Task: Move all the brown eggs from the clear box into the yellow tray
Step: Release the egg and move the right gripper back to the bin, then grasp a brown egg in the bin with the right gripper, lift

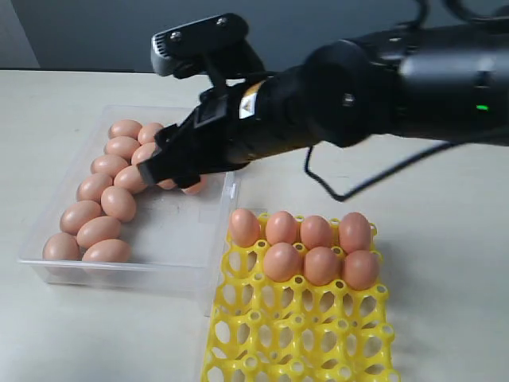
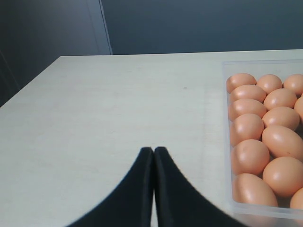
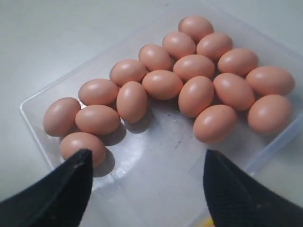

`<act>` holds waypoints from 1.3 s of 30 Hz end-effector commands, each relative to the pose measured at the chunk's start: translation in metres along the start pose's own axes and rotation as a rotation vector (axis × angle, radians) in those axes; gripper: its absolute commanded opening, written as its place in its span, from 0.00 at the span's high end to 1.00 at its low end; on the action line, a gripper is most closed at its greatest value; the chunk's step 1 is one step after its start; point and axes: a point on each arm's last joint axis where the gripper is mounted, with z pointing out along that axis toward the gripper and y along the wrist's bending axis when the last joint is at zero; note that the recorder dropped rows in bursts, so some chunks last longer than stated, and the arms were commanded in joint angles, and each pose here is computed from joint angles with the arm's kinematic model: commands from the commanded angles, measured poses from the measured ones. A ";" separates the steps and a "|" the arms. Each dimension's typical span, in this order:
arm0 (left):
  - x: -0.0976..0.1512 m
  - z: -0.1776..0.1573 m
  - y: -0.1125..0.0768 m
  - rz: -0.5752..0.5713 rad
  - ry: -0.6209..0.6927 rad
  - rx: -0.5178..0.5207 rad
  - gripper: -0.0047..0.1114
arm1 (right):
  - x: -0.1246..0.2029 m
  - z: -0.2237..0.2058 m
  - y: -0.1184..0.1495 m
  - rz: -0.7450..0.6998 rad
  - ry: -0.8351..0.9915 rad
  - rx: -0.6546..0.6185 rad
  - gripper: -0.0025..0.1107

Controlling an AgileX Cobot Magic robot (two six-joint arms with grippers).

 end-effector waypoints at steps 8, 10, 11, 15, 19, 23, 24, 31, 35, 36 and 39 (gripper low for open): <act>0.000 0.000 0.000 0.001 -0.012 0.004 0.96 | -0.023 0.102 -0.021 0.144 0.202 0.019 0.42; 0.000 0.000 0.000 0.001 -0.012 0.004 0.96 | -0.028 0.110 -0.029 0.169 0.212 0.030 0.42; 0.000 0.000 0.000 0.001 -0.012 0.004 0.96 | -0.031 0.112 -0.033 0.187 0.217 0.037 0.42; 0.000 0.000 0.000 0.001 -0.012 0.004 0.96 | -0.037 0.117 -0.049 0.213 0.241 0.110 0.42; 0.000 0.000 0.000 0.001 -0.012 0.004 0.96 | -0.036 0.120 -0.055 0.188 0.272 0.154 0.42; 0.000 0.000 0.000 0.001 -0.012 0.004 0.96 | -0.026 0.131 -0.057 0.203 0.308 0.161 0.42; 0.000 0.000 0.000 0.001 -0.012 0.004 0.96 | -0.023 0.133 -0.058 0.210 0.316 0.164 0.42; 0.000 0.000 0.000 0.001 -0.012 0.004 0.96 | -0.008 0.151 -0.061 0.222 0.352 0.170 0.42; 0.000 0.000 0.000 0.001 -0.012 0.004 0.96 | -0.003 0.157 -0.063 0.221 0.363 0.173 0.42; 0.000 0.000 0.000 0.001 -0.012 0.004 0.96 | -0.002 0.157 -0.063 0.221 0.363 0.173 0.42; 0.000 0.000 0.000 0.001 -0.012 0.004 0.96 | 0.002 0.162 -0.064 0.223 0.374 0.174 0.42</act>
